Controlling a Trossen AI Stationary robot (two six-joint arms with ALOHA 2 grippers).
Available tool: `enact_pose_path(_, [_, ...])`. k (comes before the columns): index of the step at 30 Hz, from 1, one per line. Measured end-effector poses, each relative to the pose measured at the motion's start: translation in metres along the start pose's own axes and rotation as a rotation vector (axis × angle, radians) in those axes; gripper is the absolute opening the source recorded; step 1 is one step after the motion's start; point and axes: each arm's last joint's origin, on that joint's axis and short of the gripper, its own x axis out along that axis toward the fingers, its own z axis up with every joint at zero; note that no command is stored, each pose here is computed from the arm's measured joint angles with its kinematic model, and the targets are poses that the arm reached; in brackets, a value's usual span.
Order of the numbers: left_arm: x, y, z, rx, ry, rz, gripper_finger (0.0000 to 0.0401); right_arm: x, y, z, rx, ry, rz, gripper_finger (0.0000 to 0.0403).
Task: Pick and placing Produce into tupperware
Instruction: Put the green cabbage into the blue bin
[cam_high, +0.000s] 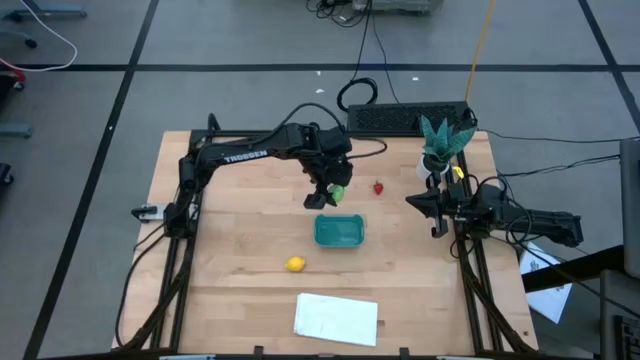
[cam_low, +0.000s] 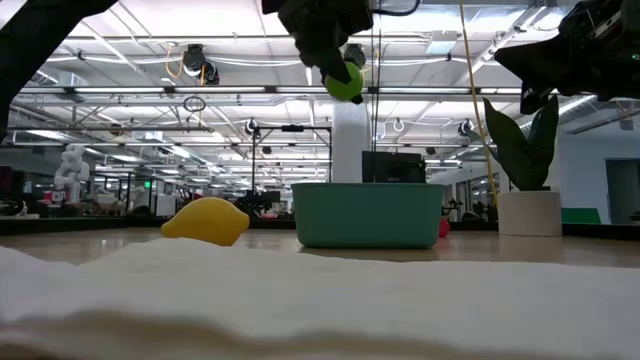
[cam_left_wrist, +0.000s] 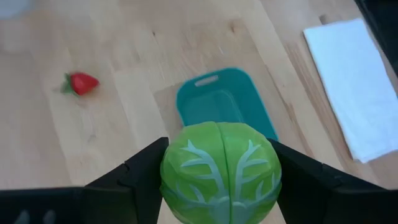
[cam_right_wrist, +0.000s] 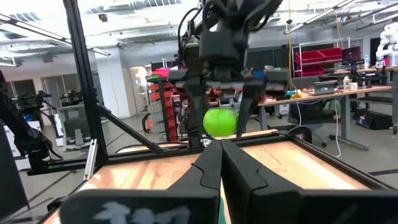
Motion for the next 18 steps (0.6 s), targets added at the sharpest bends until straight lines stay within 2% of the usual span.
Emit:
enact_pose_path(11, [0.020, 0.001, -0.007, -0.004, 0.024, -0.011, 0.0244, 0.000, 0.000, 0.000, 0.000, 0.000, 0.000, 0.0000])
enact_pose_path(15, [0.037, -0.003, -0.014, 0.045, 0.046, -0.031, 0.0244, 0.000, 0.000, 0.000, 0.000, 0.000, 0.000, 0.0000])
enact_pose_path(18, [0.050, -0.007, -0.017, 0.125, 0.049, -0.044, 0.0244, 0.000, 0.000, 0.000, 0.000, 0.001, 0.000, 0.0000])
